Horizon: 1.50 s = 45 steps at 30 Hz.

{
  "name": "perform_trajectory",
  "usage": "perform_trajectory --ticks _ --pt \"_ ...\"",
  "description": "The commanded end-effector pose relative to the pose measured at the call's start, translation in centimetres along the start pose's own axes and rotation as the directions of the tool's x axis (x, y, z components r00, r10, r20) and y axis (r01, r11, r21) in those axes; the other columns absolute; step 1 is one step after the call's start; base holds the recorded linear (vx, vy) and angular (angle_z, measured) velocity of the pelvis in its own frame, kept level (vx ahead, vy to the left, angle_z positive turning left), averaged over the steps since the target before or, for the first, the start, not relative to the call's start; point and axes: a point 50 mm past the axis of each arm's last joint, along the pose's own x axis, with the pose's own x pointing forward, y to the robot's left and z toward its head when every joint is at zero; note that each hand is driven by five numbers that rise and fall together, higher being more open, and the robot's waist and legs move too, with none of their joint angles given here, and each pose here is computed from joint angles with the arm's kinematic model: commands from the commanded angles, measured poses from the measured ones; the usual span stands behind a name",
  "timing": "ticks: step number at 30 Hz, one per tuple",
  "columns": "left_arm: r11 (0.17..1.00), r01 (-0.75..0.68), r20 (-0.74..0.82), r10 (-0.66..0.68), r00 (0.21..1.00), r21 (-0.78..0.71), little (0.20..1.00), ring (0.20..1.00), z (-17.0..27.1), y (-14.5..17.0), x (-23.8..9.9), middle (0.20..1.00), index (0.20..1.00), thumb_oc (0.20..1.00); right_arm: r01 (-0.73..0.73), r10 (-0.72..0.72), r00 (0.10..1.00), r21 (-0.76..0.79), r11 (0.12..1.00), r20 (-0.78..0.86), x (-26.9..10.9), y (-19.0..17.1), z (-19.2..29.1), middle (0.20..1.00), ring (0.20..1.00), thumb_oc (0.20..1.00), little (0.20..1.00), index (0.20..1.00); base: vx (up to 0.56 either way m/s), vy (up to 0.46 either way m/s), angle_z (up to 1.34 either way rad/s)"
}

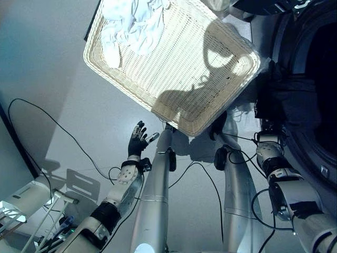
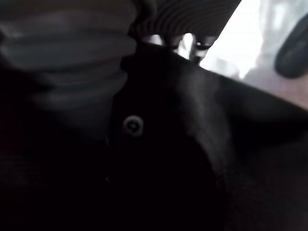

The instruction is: Put the clothes into the washing machine.

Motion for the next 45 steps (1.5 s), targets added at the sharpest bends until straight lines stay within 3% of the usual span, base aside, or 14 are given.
perform_trajectory --ticks 1,9,11,13,17,22,32,37,38,39,40,41,42,45 --pt "0.998 0.011 0.009 -0.010 1.000 -0.069 1.000 1.000 0.4 -1.1 -0.6 1.000 1.000 1.000 -0.078 0.066 0.970 0.044 0.996 0.234 0.8 0.8 5.4 1.000 1.000 1.000 1.000 1.000 0.00 -0.024 0.03" --pt "0.997 0.029 0.034 -0.026 0.999 -0.069 1.000 1.000 1.5 -0.5 -0.6 1.000 1.000 1.000 -0.321 0.316 0.900 -0.032 0.946 0.299 0.6 5.7 6.8 1.000 1.000 1.000 1.000 1.000 0.00 -0.049 0.03" --pt "0.998 0.027 0.036 -0.025 0.999 -0.063 1.000 1.000 1.7 -0.2 -0.7 1.000 1.000 1.000 -0.393 0.370 0.877 0.012 0.920 0.307 0.3 5.9 6.8 0.432 0.432 0.432 0.432 0.432 0.00 -0.020 0.00" --pt "0.998 0.023 0.037 -0.021 0.999 -0.058 1.000 1.000 1.7 0.1 -0.7 1.000 1.000 1.000 -0.470 0.429 0.848 0.068 0.880 0.310 0.0 6.0 6.7 0.200 0.200 0.200 0.200 0.200 0.00 0.000 0.00" --pt "0.999 0.009 0.033 -0.007 0.999 -0.049 1.000 1.000 1.8 0.8 -1.0 1.000 1.000 1.000 -0.612 0.521 0.776 0.225 0.758 0.355 -1.6 6.1 6.0 0.200 0.200 0.200 0.200 0.200 -0.01 0.002 -0.01" --pt "1.000 0.000 0.030 0.001 1.000 -0.029 1.000 1.000 1.6 1.3 -1.3 1.000 1.000 1.000 -0.647 0.517 0.751 0.302 0.700 0.411 -3.1 5.1 5.7 0.200 0.200 0.200 0.200 0.200 -0.02 0.004 -0.02" --pt "0.999 -0.037 0.016 0.037 0.999 0.005 1.000 1.000 1.5 3.6 -2.0 1.000 1.000 1.000 -0.626 0.366 0.686 0.253 0.738 0.629 -5.1 2.3 10.3 0.200 0.200 0.200 0.200 0.200 -0.03 0.011 -0.07" --pt "0.999 -0.039 -0.015 0.040 0.999 0.032 1.000 1.000 1.1 4.6 -2.1 1.000 1.000 1.000 -0.591 0.185 0.605 0.281 0.756 0.774 -5.6 1.3 14.3 0.200 0.200 0.200 0.200 0.200 -0.02 -0.010 -0.05" --pt "0.999 -0.037 -0.021 0.038 0.999 0.040 1.000 1.000 1.0 4.8 -2.0 1.000 1.000 1.000 -0.551 0.032 0.612 0.397 0.734 0.791 -5.8 0.6 14.9 0.200 0.200 0.200 0.200 0.200 -0.01 0.002 -0.04" --pt "0.999 -0.039 -0.025 0.040 0.999 0.039 1.000 1.000 0.9 4.8 -2.0 1.000 1.000 1.000 -0.513 -0.061 0.630 0.474 0.715 0.774 -5.9 0.2 14.9 0.228 0.228 0.228 0.228 0.228 -0.01 0.007 -0.08" --pt "0.999 -0.037 -0.026 0.038 0.999 0.039 1.000 1.000 0.9 4.8 -1.9 1.000 1.000 1.000 -0.493 -0.110 0.636 0.512 0.703 0.764 -6.0 0.0 15.0 0.341 0.341 0.341 0.341 0.341 0.00 0.018 -0.08" --pt "0.999 -0.035 -0.029 0.036 0.999 0.039 1.000 1.000 0.8 4.8 -1.8 1.000 1.000 1.000 -0.451 -0.189 0.654 0.578 0.680 0.732 -5.9 -0.7 14.9 0.758 0.758 0.758 0.758 0.758 0.00 0.019 -0.05" --pt "0.999 -0.026 -0.034 0.027 0.999 0.046 1.000 1.000 0.8 4.6 -1.5 1.000 1.000 1.000 -0.335 -0.342 0.665 0.675 0.657 0.663 -5.6 -2.4 14.8 1.000 1.000 1.000 1.000 1.000 0.00 0.000 0.00" --pt "0.999 -0.010 -0.044 0.013 0.999 0.050 1.000 1.000 0.8 4.0 -1.2 1.000 1.000 1.000 -0.208 -0.437 0.723 0.772 0.601 0.535 -4.7 -2.6 14.3 1.000 1.000 1.000 1.000 1.000 0.00 0.012 0.10"
